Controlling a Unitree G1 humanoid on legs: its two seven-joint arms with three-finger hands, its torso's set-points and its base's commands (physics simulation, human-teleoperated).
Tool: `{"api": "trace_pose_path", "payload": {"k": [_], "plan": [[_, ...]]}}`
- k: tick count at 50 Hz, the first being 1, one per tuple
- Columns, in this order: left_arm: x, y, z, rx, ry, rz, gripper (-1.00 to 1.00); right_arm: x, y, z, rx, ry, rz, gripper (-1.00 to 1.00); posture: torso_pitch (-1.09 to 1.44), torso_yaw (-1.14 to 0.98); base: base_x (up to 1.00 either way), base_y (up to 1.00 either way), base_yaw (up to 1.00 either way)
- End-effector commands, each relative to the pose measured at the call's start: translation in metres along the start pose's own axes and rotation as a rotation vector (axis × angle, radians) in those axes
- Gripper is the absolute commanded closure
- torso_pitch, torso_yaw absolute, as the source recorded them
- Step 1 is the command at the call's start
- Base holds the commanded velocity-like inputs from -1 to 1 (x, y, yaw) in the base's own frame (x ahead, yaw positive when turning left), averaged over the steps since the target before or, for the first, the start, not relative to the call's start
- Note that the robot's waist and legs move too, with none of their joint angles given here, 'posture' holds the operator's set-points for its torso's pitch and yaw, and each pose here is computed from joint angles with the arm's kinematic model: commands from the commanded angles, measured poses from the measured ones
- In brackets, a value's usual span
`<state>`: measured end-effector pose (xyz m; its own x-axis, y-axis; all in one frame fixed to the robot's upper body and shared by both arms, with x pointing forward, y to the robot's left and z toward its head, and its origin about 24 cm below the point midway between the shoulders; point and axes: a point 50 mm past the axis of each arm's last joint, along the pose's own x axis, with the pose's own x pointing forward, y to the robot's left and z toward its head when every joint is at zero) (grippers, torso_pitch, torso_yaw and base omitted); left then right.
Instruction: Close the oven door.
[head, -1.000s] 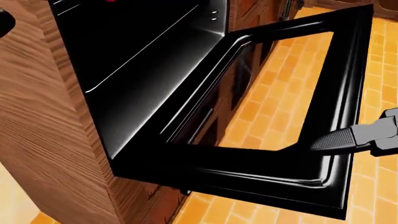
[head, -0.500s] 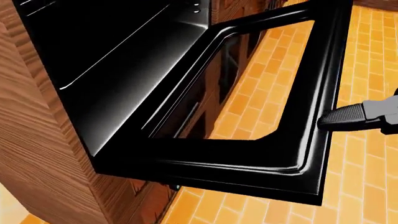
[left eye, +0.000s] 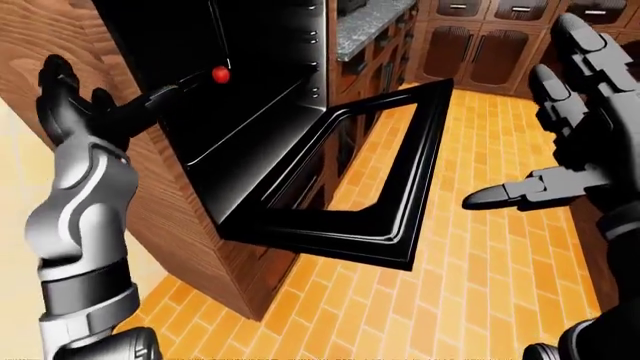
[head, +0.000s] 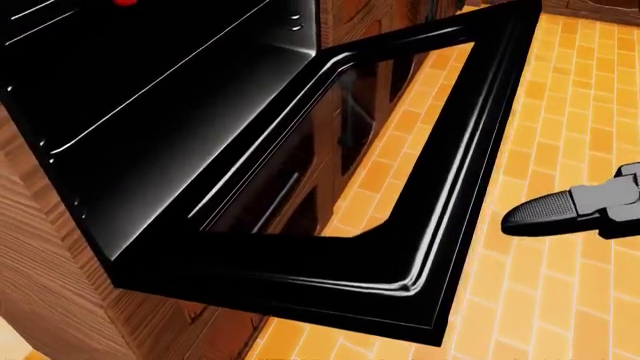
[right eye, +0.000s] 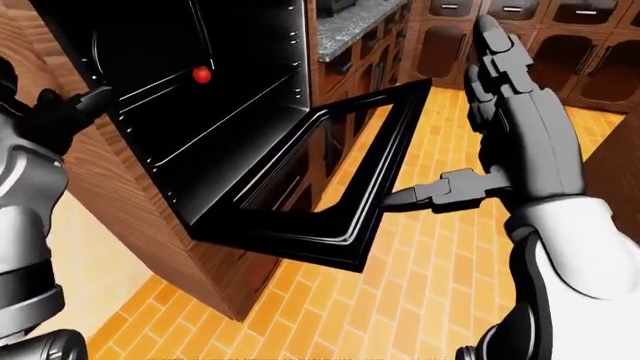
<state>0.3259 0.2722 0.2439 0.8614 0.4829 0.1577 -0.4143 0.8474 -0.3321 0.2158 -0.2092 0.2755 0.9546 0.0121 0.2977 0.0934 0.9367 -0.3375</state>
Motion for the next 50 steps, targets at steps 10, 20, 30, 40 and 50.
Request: {"api": "trace_pose_path", "payload": {"k": [10, 20, 30, 40, 50], "plan": [[0.019, 0.008, -0.078, 0.207, 0.130, -0.091, -1.00, -0.004, -0.002, -0.003, 0.019, -0.037, -0.008, -1.00, 0.00, 0.00, 0.00, 0.00, 0.00], [0.013, 0.063, -0.160, 0.390, 0.245, 0.028, -1.00, -0.005, -0.002, -0.006, 0.014, -0.039, -0.006, -1.00, 0.00, 0.00, 0.00, 0.00, 0.00], [-0.001, 0.081, -0.176, 0.479, 0.290, 0.100, -1.00, -0.005, -0.003, -0.003, 0.014, -0.043, -0.003, -1.00, 0.00, 0.00, 0.00, 0.00, 0.00], [-0.058, 0.115, -0.234, 0.649, 0.501, 0.086, -1.00, -0.005, -0.003, -0.002, 0.032, -0.047, 0.009, -1.00, 0.00, 0.00, 0.00, 0.00, 0.00], [-0.104, 0.141, -0.262, 0.764, 0.634, 0.085, -1.00, -0.006, -0.002, -0.003, 0.032, -0.050, 0.008, -1.00, 0.00, 0.00, 0.00, 0.00, 0.00]]}}
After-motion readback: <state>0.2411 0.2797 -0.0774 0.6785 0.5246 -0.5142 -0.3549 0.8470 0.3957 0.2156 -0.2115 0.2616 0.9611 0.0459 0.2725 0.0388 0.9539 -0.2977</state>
